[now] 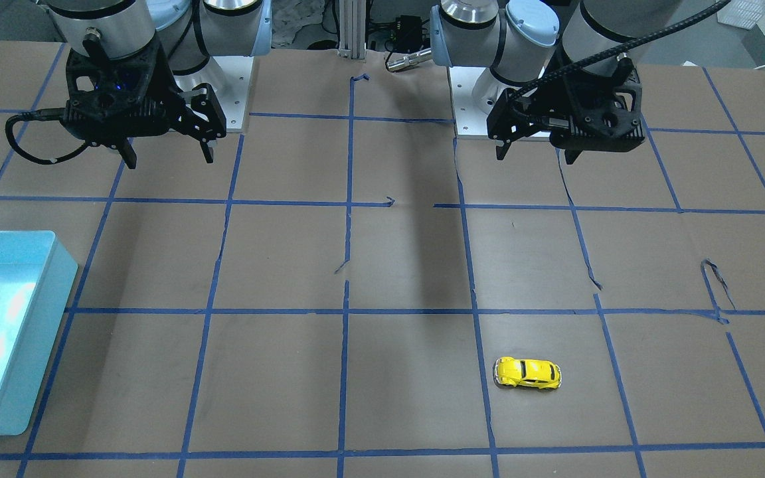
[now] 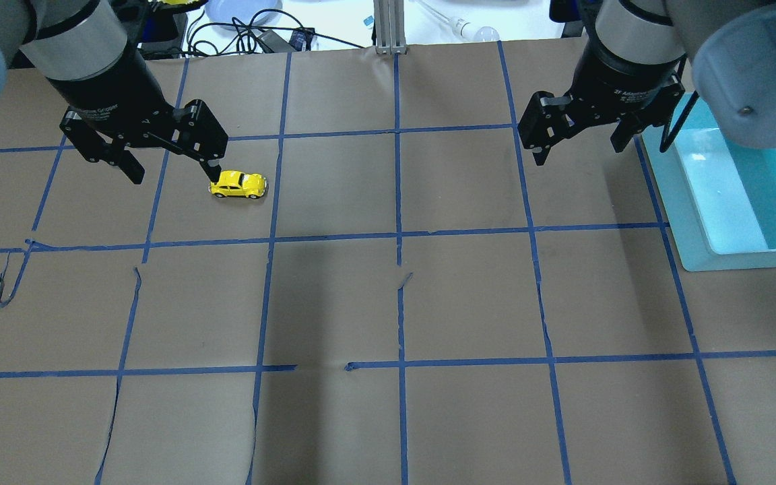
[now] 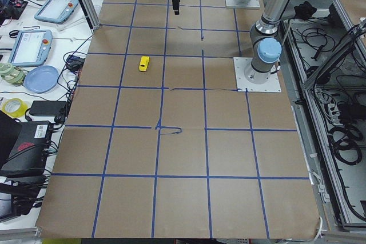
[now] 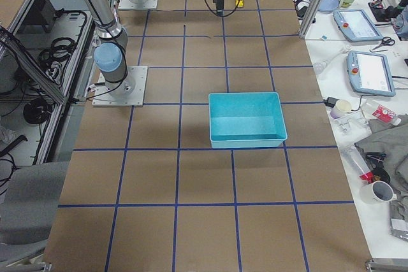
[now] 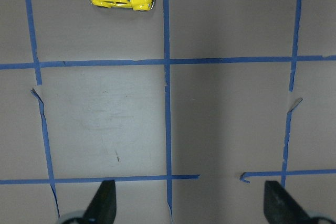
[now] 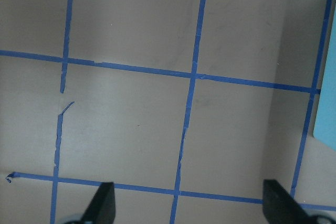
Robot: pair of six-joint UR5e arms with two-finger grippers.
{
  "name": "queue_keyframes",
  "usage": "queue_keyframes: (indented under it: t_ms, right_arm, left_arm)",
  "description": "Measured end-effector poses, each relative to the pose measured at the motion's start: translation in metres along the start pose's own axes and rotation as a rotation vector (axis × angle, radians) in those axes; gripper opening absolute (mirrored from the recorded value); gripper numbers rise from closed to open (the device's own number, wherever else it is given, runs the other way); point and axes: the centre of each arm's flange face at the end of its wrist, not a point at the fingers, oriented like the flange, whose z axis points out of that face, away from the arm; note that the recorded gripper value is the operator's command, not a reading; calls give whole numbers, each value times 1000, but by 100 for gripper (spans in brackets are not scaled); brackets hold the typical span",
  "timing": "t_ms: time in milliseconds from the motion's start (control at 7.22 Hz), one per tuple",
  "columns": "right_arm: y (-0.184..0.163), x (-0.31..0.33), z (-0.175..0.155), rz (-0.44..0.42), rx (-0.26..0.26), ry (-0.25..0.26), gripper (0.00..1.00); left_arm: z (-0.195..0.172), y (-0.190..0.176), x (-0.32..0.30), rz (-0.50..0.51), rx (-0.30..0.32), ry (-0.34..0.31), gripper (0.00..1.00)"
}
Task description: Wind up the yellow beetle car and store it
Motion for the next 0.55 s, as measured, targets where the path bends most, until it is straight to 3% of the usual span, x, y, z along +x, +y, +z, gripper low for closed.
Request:
queue_keyframes:
  t_ms: [554]
  right_arm:
    - [0,0,1,-1,-1,0,100]
  left_arm:
    - [2,1,-1,-2,-5,-3,100]
